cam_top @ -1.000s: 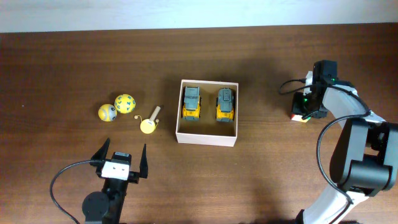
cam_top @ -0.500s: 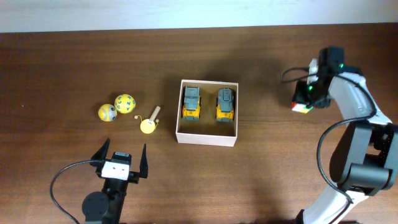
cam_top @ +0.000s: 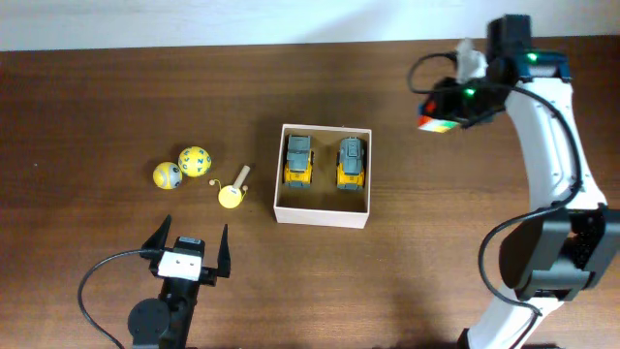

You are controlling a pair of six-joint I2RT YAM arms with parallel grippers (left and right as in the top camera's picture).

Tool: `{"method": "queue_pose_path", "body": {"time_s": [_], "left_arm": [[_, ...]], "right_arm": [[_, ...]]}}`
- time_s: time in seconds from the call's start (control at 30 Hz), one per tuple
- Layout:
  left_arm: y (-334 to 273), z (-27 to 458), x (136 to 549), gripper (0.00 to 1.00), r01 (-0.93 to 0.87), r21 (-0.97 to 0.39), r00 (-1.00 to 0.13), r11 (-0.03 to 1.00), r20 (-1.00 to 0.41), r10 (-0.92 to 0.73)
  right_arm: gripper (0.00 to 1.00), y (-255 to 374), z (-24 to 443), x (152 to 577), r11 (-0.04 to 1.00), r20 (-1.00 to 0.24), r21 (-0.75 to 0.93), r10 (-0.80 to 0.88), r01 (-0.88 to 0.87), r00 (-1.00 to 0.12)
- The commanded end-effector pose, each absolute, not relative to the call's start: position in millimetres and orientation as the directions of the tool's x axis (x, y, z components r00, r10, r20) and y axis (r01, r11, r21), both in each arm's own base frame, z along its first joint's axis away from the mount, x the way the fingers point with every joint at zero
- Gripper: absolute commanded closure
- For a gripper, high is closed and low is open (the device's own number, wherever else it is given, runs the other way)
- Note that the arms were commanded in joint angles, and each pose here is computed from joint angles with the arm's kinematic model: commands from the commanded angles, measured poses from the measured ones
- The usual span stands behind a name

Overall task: Pack container
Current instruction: 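Lift the colour cube and carry it left over the pink box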

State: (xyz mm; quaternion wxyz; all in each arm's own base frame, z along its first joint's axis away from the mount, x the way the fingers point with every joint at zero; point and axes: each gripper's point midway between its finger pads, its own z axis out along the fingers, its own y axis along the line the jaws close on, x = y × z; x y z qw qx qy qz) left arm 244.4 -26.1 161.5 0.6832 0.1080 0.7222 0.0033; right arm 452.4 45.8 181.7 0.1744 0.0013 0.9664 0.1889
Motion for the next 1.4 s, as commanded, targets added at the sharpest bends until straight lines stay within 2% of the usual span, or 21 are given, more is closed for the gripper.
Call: {"method": "queue_pose_path", "body": {"time_s": [0.0, 0.3, 0.57, 0.83, 1.13, 1.37], "left_arm": [[-24.6, 159.5, 244.7, 0.01, 0.145, 0.165, -0.042, 0.976, -0.984, 0.173], [-24.6, 159.5, 244.7, 0.01, 0.145, 0.165, -0.042, 0.976, -0.984, 0.173], [-24.6, 159.5, 244.7, 0.01, 0.145, 0.165, -0.042, 0.976, -0.984, 0.173], [-24.6, 159.5, 244.7, 0.01, 0.145, 0.165, -0.042, 0.976, -0.984, 0.173], [-24.6, 159.6, 244.7, 0.01, 0.145, 0.165, -0.042, 0.976, -0.984, 0.173], [-24.6, 159.5, 244.7, 0.01, 0.145, 0.165, -0.042, 0.976, -0.984, 0.173]], "right_arm": [[0.61, 107.0, 210.4, 446.9, 0.839, -0.373, 0.503, -0.006, -0.208, -0.928], [0.66, 200.4, 207.6, 410.9, 0.79, -0.352, 0.496, -0.198, -0.361, -0.915], [0.68, 240.0, 187.5, 389.6, 0.914, -0.327, 0.252, -0.229, -0.318, -0.917], [0.68, 244.8, 183.9, 385.9, 0.991, -0.392, 0.045, -0.096, -0.123, -0.915], [0.68, 239.5, 150.5, 396.3, 0.999, -0.375, -0.009, 0.035, 0.042, -0.926], [0.68, 247.2, 117.8, 408.6, 0.997, -0.359, -0.018, 0.063, 0.074, -0.931]]}}
